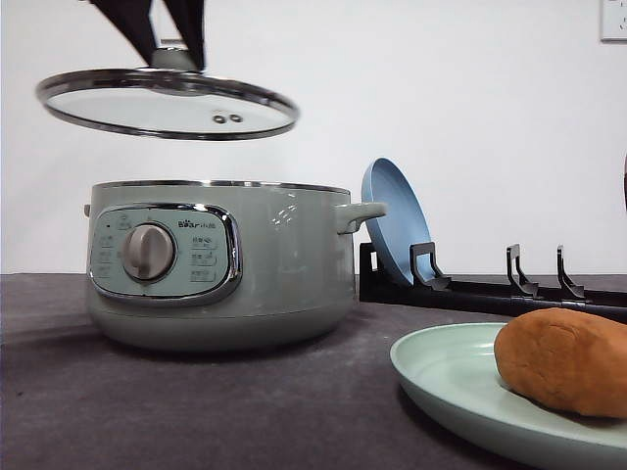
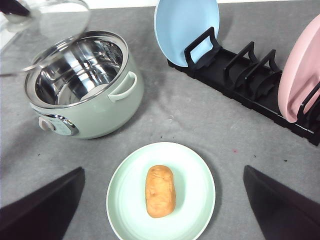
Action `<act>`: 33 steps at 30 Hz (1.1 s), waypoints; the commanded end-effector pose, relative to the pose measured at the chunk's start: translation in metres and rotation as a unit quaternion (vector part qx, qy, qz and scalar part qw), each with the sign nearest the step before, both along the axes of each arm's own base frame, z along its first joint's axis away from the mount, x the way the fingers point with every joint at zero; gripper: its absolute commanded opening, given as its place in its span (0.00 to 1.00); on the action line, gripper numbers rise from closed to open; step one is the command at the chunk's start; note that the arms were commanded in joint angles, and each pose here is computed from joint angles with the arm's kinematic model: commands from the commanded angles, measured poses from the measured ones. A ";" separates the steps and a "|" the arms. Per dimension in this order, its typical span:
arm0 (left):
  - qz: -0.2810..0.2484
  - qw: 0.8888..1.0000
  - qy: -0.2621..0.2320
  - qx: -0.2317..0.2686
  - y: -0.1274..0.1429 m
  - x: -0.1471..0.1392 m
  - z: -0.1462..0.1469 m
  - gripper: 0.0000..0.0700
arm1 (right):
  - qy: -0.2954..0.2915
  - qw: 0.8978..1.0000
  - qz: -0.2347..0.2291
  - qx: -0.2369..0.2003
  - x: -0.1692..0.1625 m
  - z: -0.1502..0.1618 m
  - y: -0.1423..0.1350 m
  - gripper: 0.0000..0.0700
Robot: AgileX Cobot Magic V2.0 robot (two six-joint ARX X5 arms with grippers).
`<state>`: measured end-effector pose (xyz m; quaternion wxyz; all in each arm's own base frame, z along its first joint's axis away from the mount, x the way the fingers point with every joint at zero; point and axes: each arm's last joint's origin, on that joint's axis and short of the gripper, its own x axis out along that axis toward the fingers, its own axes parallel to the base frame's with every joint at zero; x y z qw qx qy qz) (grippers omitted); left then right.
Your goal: Transfer potato from steamer to green plate
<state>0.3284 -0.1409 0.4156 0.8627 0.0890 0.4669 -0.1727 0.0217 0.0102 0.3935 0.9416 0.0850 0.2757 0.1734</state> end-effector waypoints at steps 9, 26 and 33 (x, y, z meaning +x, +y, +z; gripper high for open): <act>-0.044 0.999 -0.029 -0.010 -0.026 -0.014 0.011 0.00 | -0.012 1.000 0.003 0.001 -0.001 0.005 0.000 0.92; -0.049 0.999 0.014 0.009 -0.041 0.005 -0.020 0.00 | -0.013 1.000 0.002 0.001 -0.001 0.005 0.000 0.92; -0.055 0.998 0.033 0.018 -0.051 0.014 -0.035 0.00 | -0.015 1.000 -0.006 -0.003 0.000 0.005 -0.001 0.92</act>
